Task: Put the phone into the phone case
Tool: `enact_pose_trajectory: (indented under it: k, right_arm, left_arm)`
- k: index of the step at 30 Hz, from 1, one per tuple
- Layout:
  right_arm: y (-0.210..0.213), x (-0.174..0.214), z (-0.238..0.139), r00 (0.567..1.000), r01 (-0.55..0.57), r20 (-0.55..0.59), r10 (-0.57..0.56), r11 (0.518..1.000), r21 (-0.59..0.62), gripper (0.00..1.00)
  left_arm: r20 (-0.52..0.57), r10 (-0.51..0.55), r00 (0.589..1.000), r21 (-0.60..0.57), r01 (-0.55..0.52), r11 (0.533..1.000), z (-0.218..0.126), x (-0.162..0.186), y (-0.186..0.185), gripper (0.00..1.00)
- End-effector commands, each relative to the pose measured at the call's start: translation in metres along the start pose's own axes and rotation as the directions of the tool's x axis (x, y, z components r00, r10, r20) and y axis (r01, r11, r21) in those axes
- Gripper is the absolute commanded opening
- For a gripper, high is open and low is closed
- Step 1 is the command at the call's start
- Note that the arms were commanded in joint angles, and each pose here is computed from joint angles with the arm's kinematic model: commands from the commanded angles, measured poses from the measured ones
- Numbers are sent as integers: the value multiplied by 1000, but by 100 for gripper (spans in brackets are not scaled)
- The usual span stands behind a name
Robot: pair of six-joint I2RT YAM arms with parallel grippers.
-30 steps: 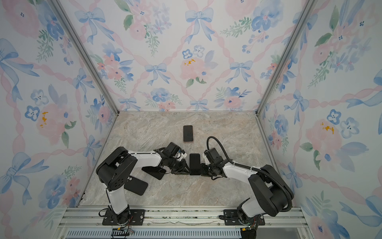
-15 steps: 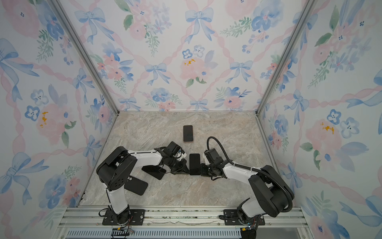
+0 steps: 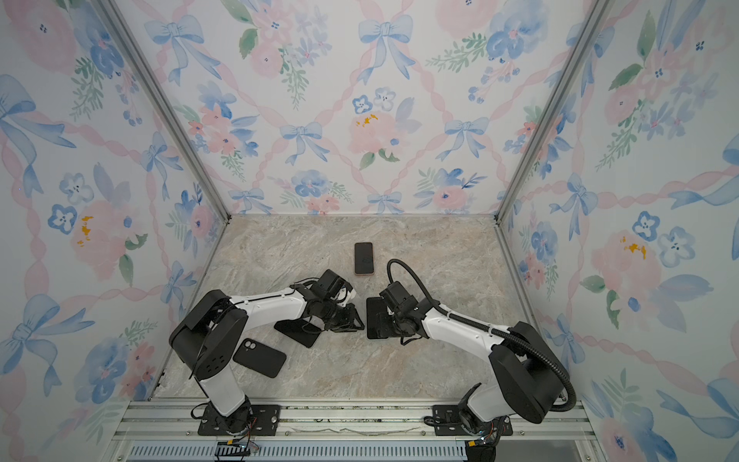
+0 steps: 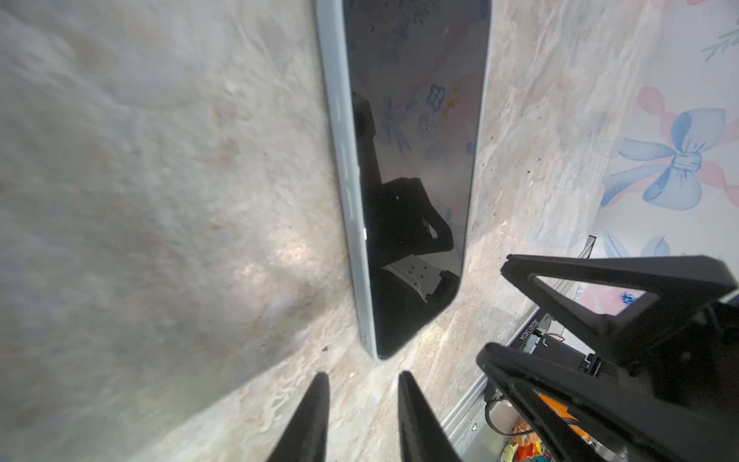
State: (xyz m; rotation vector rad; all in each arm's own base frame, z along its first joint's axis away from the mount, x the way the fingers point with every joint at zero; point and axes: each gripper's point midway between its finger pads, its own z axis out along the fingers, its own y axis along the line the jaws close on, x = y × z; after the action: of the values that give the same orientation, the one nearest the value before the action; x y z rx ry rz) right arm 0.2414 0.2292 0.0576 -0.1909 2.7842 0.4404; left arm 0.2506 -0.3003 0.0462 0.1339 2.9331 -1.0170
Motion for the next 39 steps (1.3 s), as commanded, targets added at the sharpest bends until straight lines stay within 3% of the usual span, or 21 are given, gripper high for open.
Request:
enact_pose_trajectory:
  k: [1, 8, 15, 20, 29, 39]
  right_arm:
    - [-12, 2, 3, 999, 17, -40, -12, 993, 119, 64]
    - [-1, -15, 8, 998, 44, -43, -38, 987, 152, 85]
    - [6, -24, 21, 997, 54, -74, -39, 976, 210, 89]
    - [4, -29, 27, 996, 28, -84, -6, 965, 259, 91]
    - [5, -31, 36, 995, 25, -99, 3, 958, 284, 97]
    - [9, -29, 48, 993, 26, -119, 7, 960, 280, 90]
  left_arm:
    - [28, 26, 999, -75, -24, 997, -18, -3, 17, 39]
    - [63, 43, 997, -116, -35, 993, -36, -9, 37, 59]
    - [91, 58, 994, -80, -51, 995, -54, -14, 40, 85]
    - [114, 61, 992, -74, -52, 996, -63, -16, 42, 94]
    - [122, 56, 991, -73, -47, 996, -66, -14, 45, 98]
    - [120, 25, 992, -72, -17, 997, -65, -14, 47, 98]
